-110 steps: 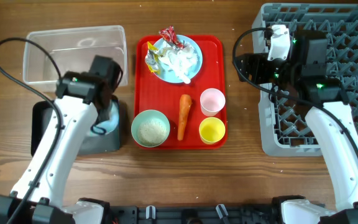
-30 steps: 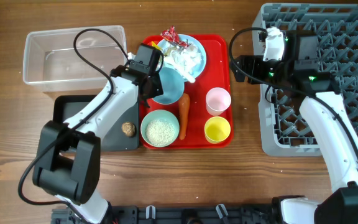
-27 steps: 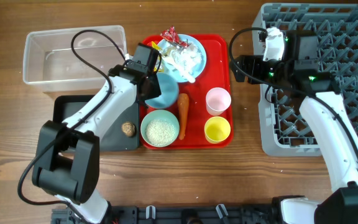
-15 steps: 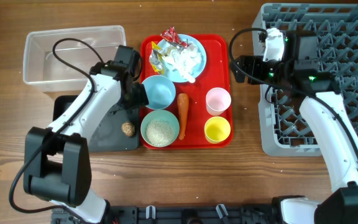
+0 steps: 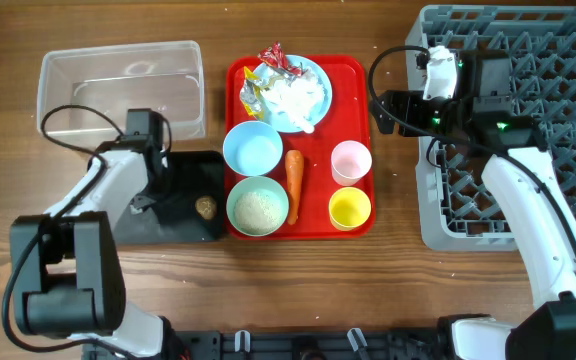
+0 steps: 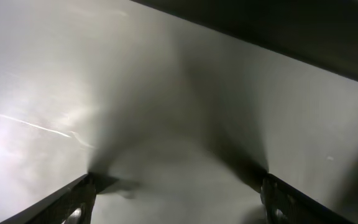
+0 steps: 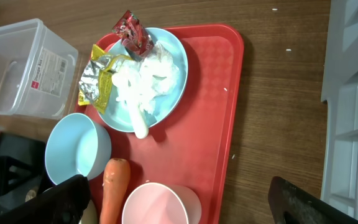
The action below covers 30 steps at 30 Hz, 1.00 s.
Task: Sort waste into correct bins and load items into the dishwasher rack
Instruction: 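Move the left gripper to grasp the green bowl of rice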
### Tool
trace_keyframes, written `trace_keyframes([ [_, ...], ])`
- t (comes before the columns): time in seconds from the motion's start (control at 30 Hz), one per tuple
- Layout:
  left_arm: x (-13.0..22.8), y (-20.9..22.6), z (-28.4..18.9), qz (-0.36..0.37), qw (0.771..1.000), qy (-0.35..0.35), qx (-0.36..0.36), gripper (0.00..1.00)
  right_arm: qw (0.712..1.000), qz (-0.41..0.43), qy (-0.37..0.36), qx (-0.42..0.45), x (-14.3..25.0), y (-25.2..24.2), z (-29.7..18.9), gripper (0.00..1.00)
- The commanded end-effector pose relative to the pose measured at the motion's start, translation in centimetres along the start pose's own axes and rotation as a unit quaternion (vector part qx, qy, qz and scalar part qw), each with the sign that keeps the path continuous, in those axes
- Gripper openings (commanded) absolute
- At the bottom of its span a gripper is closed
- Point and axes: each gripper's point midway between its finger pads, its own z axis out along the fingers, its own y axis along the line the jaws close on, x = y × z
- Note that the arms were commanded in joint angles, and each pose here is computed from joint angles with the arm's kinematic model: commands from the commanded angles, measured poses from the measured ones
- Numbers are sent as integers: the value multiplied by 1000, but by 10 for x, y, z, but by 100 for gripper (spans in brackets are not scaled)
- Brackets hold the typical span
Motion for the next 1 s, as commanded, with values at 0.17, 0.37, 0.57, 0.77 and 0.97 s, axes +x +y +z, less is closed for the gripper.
trace_keyframes([
  [0.17, 11, 71, 15, -22, 998, 32, -39, 87, 1000, 5, -2, 6, -3, -3, 2, 94],
  [0.37, 9, 120, 14, -65, 994, 26, -83, 92, 1000, 2, -2, 6, -3, -3, 2, 94],
  [0.57, 3, 157, 12, -113, 987, 7, -116, 100, 1000, 0, -2, 6, -3, -3, 2, 95],
  [0.77, -23, 140, -24, -86, 989, -36, -112, 99, 1000, -2, -9, 5, -7, -3, 2, 95],
  [0.97, -44, 38, -135, 3, 990, -133, 51, 100, 1000, -5, -20, 3, -12, -2, 1, 94],
])
